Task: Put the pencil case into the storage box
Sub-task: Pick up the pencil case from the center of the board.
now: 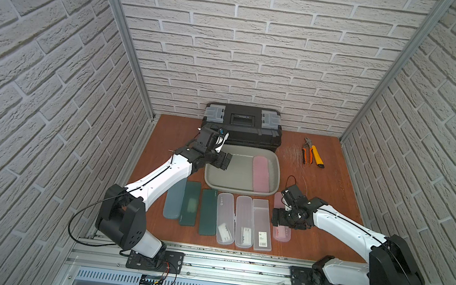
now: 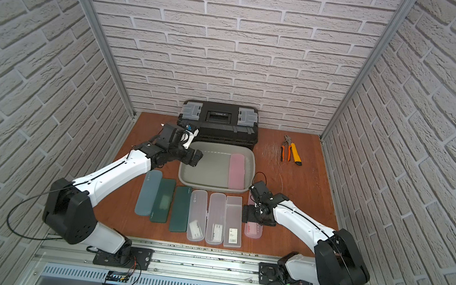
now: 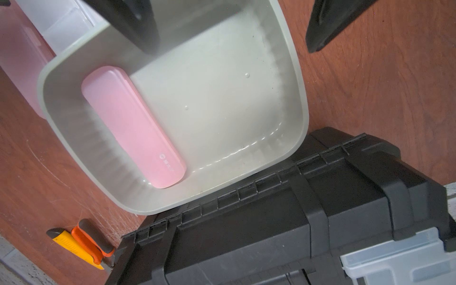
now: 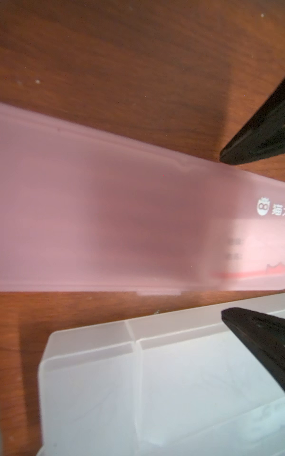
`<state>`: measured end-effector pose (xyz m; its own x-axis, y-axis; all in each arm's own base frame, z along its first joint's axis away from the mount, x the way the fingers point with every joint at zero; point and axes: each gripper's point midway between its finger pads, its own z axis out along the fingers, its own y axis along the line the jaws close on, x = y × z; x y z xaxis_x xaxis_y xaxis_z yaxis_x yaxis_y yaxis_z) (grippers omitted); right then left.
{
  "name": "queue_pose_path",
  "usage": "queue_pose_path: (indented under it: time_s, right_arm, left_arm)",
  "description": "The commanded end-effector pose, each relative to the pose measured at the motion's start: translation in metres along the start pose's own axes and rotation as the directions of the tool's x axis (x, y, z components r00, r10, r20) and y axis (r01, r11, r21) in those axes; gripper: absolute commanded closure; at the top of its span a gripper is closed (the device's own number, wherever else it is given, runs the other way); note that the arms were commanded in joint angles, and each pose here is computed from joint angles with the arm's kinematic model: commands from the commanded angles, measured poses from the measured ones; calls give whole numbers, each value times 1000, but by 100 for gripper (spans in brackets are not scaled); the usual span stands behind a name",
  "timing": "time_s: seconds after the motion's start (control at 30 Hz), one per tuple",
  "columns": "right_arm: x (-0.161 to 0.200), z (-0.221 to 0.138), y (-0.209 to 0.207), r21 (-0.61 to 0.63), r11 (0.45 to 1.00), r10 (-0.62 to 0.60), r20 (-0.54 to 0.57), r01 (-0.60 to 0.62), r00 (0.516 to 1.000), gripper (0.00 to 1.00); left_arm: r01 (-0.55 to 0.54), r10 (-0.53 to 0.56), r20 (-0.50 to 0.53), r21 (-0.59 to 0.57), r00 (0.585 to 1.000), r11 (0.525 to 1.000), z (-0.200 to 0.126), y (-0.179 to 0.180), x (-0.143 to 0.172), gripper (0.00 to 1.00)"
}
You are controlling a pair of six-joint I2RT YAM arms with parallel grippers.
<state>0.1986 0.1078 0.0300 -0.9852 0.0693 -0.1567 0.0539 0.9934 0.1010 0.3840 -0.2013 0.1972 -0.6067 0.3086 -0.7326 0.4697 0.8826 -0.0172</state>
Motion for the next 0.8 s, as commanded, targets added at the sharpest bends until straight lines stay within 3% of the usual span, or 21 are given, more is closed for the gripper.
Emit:
queue_pose_path:
  time_s: [0.0,0.17,0.47,0.67,0.77]
  right_arm:
    - [5,3,-4,20,998,54,21,-54,998,2]
    - [20,17,-23,127,990,66,-14,-63,998,4]
    - [15,16,-31,185,979,87,16,-89,996,13]
    - [16,13,-38,153,974,153,105,-168,983,30]
    - [12,1,-44,168,968,160,151,-185,975,34]
  left_arm:
    - [8,-8,18,17,1000,1000,3,-5,-11,2]
    - [12,-12,21,33,1000,999,4,-8,-12,2]
    - [2,-3,20,40,1000,999,4,-11,-11,1]
    - [-202,202,-5,-30,979,979,1,-48,-3,2]
    - [-199,198,17,21,980,980,-4,-61,-4,2]
